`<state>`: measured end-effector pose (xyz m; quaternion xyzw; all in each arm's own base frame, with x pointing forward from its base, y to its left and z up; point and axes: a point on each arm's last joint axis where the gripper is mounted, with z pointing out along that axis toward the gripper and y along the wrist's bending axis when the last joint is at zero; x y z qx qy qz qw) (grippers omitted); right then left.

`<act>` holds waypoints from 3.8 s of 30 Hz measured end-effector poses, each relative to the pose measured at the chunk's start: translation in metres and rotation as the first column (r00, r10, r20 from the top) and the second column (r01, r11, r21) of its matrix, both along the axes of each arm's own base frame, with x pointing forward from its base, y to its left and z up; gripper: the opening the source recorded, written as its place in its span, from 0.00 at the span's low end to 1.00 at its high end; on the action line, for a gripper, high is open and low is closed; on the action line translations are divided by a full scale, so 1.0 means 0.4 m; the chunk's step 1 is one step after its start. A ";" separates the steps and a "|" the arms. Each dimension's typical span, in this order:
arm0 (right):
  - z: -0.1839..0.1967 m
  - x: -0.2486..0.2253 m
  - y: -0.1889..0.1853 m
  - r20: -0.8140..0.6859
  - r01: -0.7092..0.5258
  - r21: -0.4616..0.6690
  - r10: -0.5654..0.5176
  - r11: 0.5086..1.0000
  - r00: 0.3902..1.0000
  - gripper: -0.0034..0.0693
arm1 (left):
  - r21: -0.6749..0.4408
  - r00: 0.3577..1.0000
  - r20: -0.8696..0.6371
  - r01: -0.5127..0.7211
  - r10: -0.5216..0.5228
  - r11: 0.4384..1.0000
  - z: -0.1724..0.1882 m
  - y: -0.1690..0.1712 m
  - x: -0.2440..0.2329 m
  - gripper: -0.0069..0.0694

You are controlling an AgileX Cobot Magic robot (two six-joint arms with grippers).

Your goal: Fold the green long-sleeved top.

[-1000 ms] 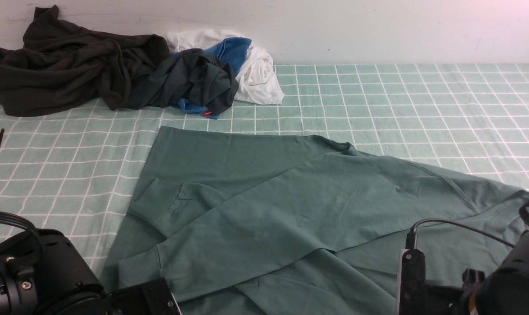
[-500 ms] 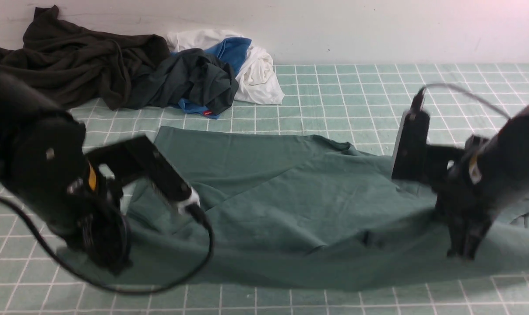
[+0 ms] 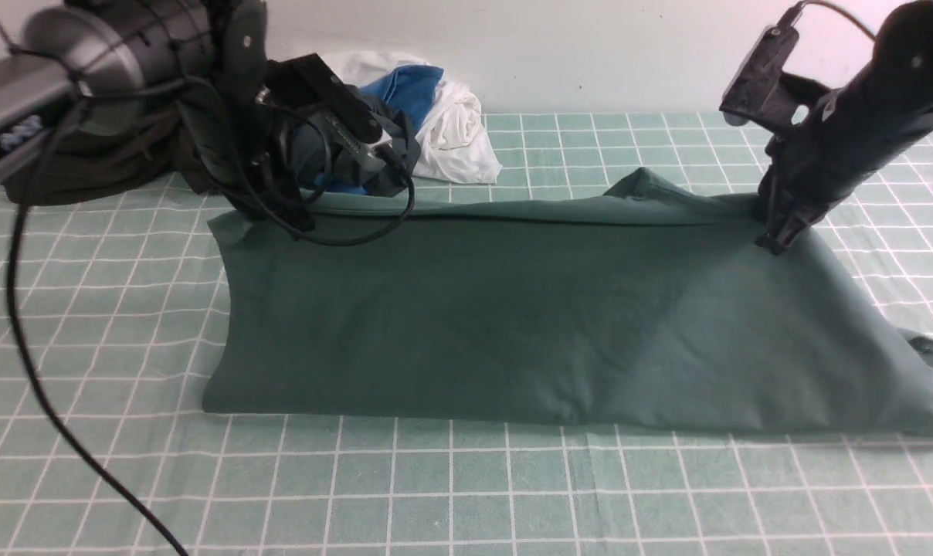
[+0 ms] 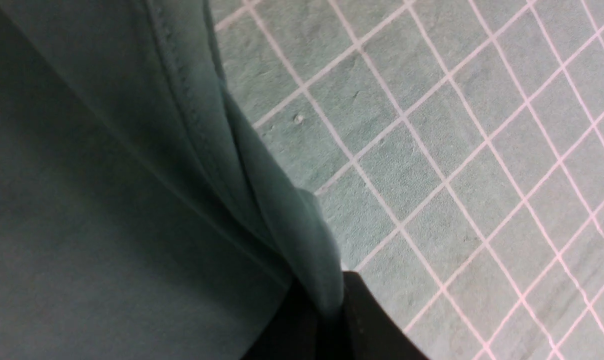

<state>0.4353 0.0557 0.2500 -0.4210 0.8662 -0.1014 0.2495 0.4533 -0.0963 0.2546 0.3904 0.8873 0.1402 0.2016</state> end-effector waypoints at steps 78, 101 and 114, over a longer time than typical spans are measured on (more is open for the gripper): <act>0.274 -0.198 -0.154 -0.021 0.558 0.377 -0.596 0.739 0.803 0.12 | -0.350 0.952 -0.012 -0.292 0.307 0.890 0.353 0.114 -0.501 0.09; 0.003 -0.120 0.730 -0.105 -0.015 0.529 0.083 0.849 0.991 0.39 | -0.486 0.919 0.133 -0.265 0.370 0.833 0.200 0.217 -0.991 0.09; 0.049 -0.117 0.674 -0.119 0.069 0.311 -0.033 0.948 0.992 0.74 | -0.458 0.925 0.075 -0.300 0.373 0.837 0.182 0.219 -1.000 0.09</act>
